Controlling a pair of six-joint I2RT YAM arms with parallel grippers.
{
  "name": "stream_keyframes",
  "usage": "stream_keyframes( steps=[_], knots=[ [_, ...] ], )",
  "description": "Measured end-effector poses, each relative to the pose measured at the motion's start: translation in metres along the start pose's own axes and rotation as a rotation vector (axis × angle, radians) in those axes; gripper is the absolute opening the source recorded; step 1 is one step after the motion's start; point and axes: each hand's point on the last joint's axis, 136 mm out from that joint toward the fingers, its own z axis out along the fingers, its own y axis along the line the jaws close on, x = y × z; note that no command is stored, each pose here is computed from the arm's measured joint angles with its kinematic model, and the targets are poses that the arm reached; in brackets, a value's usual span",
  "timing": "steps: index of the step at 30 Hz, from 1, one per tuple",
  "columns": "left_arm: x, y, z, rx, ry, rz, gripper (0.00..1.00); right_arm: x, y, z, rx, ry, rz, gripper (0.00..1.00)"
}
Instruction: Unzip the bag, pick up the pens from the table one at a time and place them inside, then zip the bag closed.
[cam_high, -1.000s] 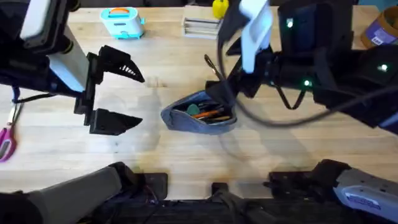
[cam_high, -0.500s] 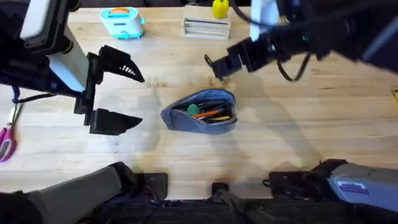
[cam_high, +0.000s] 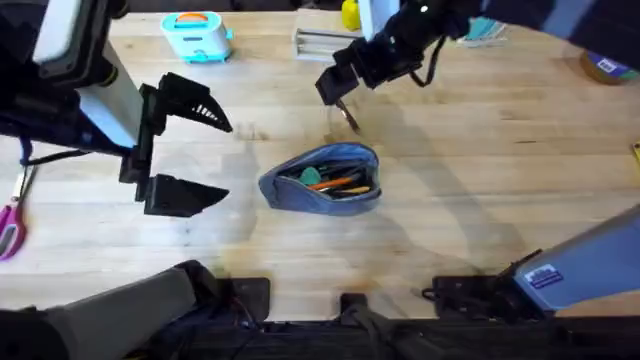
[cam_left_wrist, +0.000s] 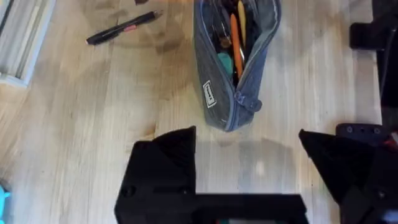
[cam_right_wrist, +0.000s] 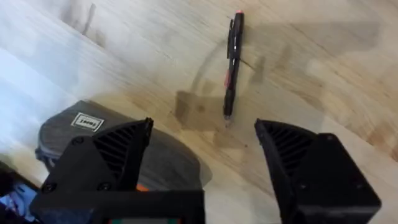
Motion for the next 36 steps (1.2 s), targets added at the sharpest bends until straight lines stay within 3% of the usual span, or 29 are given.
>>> stream_keyframes(
  steps=[9,17,27,30,31,33,36],
  knots=[
    [0.0,0.0,0.0,0.0,0.0,0.0,0.993,0.002,-0.011,0.034,0.029,0.044,0.007,0.996],
    [0.0,0.0,0.0,0.0,0.0,0.0,0.993,-0.013,-0.017,0.044,0.051,-0.007,-0.001,0.996],
    [0.0,0.0,0.0,0.0,0.0,0.0,0.994,0.014,-0.036,0.094,0.102,0.124,0.01,0.977],
    [0.0,0.0,0.0,0.0,0.0,0.0,0.993,0.015,-0.039,0.1,0.126,0.138,0.003,0.85],
    [0.0,0.0,0.0,0.0,0.0,0.0,0.993,0.015,-0.041,0.1,0.135,0.138,0.003,0.741],
    [0.0,0.0,0.0,0.0,0.0,0.0,0.993,0.015,-0.041,0.1,0.135,0.14,0.003,0.628],
    [0.0,0.0,0.0,0.0,0.0,0.001,0.993,0.015,-0.041,0.101,0.136,0.14,0.002,0.382]
  ],
)
